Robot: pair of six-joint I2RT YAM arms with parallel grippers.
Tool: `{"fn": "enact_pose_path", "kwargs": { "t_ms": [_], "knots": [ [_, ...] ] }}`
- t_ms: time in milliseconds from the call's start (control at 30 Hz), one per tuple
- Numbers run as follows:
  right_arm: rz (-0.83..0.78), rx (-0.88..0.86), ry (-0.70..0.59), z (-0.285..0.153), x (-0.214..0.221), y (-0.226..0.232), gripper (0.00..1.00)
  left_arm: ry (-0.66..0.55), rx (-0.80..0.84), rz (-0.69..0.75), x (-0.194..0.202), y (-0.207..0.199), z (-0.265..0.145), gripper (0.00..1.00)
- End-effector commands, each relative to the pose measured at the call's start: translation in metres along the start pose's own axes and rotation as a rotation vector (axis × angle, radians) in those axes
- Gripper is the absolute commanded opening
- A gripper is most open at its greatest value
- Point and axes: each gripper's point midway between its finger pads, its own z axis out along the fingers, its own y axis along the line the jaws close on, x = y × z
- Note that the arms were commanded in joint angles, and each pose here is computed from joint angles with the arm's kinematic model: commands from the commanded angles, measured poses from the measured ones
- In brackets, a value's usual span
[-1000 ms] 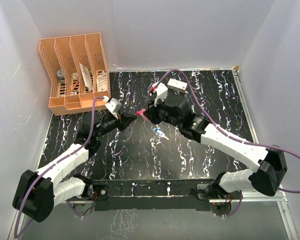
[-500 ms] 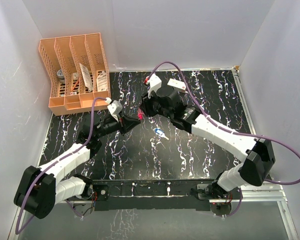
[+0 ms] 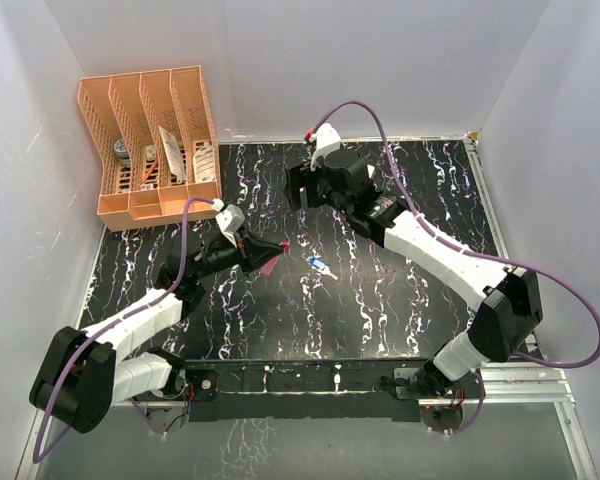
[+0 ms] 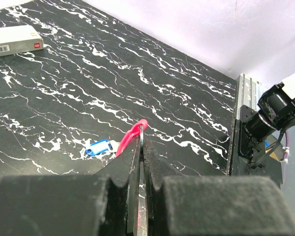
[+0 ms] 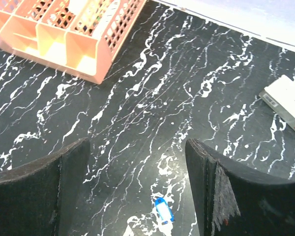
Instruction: Put the keys on the keyring
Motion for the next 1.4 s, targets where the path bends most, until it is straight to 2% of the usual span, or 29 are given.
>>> {"fn": "enact_pose_path", "kwargs": {
  "t_ms": [0,133,333,533,700,833,1100,1367],
  "knots": [
    [0.022,0.040,-0.148,-0.020,-0.045,-0.015,0.77,-0.092,-0.023,0.035,-0.023,-0.002,-0.001,0.00],
    [0.022,0.052,-0.139,-0.029,-0.034,-0.020,0.77,-0.148,-0.107,-0.021,-0.036,0.011,0.000,0.00],
    [0.053,0.037,-0.178,-0.049,-0.023,-0.021,0.75,-0.326,-0.156,-0.102,-0.065,0.019,-0.003,0.00],
    [0.026,-0.112,-0.298,-0.076,-0.025,0.000,0.66,-0.468,-0.093,-0.192,-0.087,0.016,-0.002,0.00],
    [0.036,-0.180,-0.246,-0.070,-0.014,0.012,0.66,-0.541,-0.020,-0.271,-0.094,0.013,-0.001,0.00],
    [0.054,-0.217,-0.223,-0.066,-0.005,0.019,0.65,-0.571,0.020,-0.319,-0.092,0.014,0.000,0.00],
    [0.075,-0.269,-0.214,-0.063,-0.003,0.029,0.58,-0.555,0.071,-0.359,-0.096,0.011,0.007,0.00],
    [0.095,-0.154,-0.126,-0.043,0.022,0.009,0.58,-0.498,0.143,-0.419,-0.100,0.003,0.013,0.00]
  ]
}}
